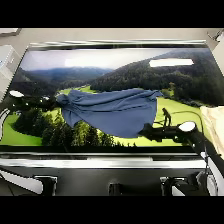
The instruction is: Fold the clothes and pants, and hang the long-sleeved shirts on hangers.
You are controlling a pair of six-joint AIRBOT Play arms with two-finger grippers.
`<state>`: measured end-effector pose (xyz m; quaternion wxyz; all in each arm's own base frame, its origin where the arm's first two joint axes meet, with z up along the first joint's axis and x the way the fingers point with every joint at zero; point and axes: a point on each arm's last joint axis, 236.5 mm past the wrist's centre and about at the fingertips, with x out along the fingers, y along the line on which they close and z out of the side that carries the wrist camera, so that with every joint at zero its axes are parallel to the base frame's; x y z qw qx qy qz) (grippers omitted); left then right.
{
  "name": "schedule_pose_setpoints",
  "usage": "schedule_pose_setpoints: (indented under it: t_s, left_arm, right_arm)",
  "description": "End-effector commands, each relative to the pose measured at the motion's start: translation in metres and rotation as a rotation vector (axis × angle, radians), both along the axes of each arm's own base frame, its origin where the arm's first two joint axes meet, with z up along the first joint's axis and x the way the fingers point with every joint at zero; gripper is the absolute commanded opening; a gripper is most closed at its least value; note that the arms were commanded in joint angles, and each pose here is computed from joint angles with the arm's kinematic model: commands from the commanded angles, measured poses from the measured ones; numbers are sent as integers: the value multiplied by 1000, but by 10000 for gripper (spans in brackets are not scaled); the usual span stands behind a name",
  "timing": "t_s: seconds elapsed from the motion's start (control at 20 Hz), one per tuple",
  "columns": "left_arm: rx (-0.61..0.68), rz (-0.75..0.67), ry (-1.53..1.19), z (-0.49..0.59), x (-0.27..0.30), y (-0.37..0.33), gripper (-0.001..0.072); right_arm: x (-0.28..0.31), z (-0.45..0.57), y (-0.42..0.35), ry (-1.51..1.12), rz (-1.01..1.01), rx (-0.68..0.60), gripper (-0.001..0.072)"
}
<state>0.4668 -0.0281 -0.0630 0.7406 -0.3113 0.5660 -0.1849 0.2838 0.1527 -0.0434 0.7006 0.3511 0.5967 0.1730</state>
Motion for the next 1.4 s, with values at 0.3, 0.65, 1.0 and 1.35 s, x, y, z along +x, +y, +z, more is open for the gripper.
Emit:
schedule_pose_setpoints:
  t_s: [0.3,0.65,1.0,1.35]
  left_arm:
    - [24,99,-629,316,69,5,15]
    - [129,189,-1157,550,-64,-16,15]
    - [467,547,-1287,613,-252,17,15]
    - [332,498,-939,512,-127,39,12]
  right_arm:
    - [166,282,-68,-823,-182,-301,32]
    - [108,510,-80,-1265,-229,-396,32]
    - [-17,555,-82,-1253,-239,-410,32]
    - [100,444,-86,-906,-168,-439,34]
